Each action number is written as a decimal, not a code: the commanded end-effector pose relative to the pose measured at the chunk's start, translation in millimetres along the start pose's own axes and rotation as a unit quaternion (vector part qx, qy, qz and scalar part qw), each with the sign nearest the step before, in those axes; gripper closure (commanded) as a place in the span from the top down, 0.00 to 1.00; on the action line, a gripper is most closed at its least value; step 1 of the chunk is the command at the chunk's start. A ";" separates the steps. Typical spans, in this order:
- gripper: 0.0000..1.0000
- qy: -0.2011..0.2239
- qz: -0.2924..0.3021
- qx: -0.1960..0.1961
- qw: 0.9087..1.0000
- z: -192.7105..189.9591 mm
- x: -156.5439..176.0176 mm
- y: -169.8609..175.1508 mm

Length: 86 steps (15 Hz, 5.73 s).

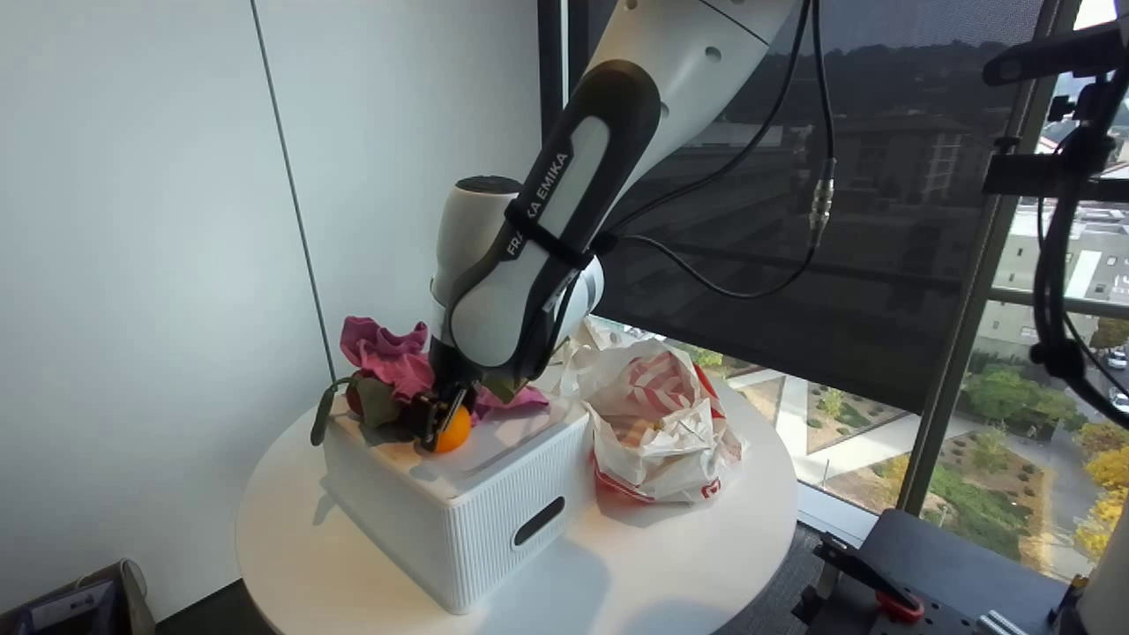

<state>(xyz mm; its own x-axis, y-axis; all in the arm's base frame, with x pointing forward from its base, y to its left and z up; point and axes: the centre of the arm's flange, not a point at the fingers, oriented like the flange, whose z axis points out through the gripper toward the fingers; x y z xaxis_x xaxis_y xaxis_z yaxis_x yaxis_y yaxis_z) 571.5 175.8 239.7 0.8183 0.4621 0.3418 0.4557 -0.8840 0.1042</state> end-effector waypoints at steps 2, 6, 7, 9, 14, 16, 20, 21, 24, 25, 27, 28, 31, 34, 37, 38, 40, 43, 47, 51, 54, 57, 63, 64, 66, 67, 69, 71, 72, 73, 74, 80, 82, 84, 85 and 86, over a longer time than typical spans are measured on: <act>0.58 0.015 0.003 -0.001 1.000 -0.2 9.0 -1.3; 0.58 -0.043 -0.005 0.027 0.999 -25.2 -6.2 6.1; 0.58 -0.061 -0.007 0.029 0.998 -39.4 -11.7 14.5; 0.58 -0.084 -0.004 0.015 0.996 -81.2 -19.9 35.8; 0.58 -0.104 0.023 -0.115 0.988 -168.7 -40.6 100.5; 0.58 -0.140 0.059 -0.142 0.978 -199.0 -71.2 137.6; 0.58 -0.216 0.109 -0.127 0.962 -168.0 -155.4 194.1; 0.58 -0.221 0.117 -0.122 0.960 -147.2 -175.6 203.4; 0.58 -0.200 0.118 -0.125 0.964 -85.6 -214.5 218.2; 0.58 -0.185 0.108 -0.131 0.968 -68.4 -218.8 219.7; 0.58 -0.160 0.074 -0.154 0.972 -41.5 -215.6 222.5; 0.58 -0.150 0.058 -0.164 0.973 -32.9 -211.3 224.4; 0.58 -0.142 0.031 -0.173 0.974 -5.8 -203.1 230.9; 0.58 -0.135 0.021 -0.178 0.975 16.4 -196.4 234.0; 0.58 -0.133 0.030 -0.177 0.975 39.2 -197.9 235.3; 0.58 -0.132 0.032 -0.179 0.975 46.9 -198.4 234.1; 0.96 -0.126 0.042 -0.179 0.975 52.7 -198.0 234.0; 1.00 -0.134 0.069 -0.177 0.973 20.5 -174.9 224.2; 1.00 -0.176 0.065 -0.139 0.972 -44.8 -140.9 193.4; 1.00 -0.107 0.006 -0.065 0.992 -95.7 -92.2 134.3; 1.00 -0.038 -0.049 -0.075 0.995 -102.6 -36.4 87.4; 1.00 0.001 -0.076 -0.059 0.995 -93.4 -0.1 58.2; 1.00 0.022 -0.075 -0.014 0.997 -26.7 14.3 63.8; 1.00 0.020 -0.081 -0.007 0.996 -16.6 14.7 67.5; 1.00 0.016 -0.087 -0.002 0.996 2.8 12.9 72.2; 1.00 0.016 -0.091 0.001 0.996 9.7 11.7 73.0; 0.74 0.024 -0.113 0.024 0.993 14.8 8.3 70.7; 0.58 0.034 -0.135 0.037 0.989 12.5 5.3 64.2; 0.49 0.039 -0.144 0.040 0.988 8.4 5.8 62.5; 0.43 0.046 -0.149 0.041 0.987 4.4 5.5 62.2; 0.36 0.051 -0.153 0.044 0.986 -0.3 5.8 62.7; 0.00 0.046 -0.162 0.046 0.985 -9.9 -2.9 71.1; 0.01 0.007 -0.157 0.050 0.986 -14.4 -7.9 73.9; 0.02 -0.031 -0.154 0.064 0.985 -23.9 -11.3 74.7; 0.02 -0.044 -0.151 0.068 0.985 -31.9 -11.1 74.8; 0.02 -0.056 -0.150 0.069 0.985 -39.8 -10.7 75.3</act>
<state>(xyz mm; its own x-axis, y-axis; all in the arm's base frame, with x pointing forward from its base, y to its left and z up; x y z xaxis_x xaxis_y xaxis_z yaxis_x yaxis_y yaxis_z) 597.0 106.7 247.2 0.6581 0.7033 0.2689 0.7147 -0.6958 0.0707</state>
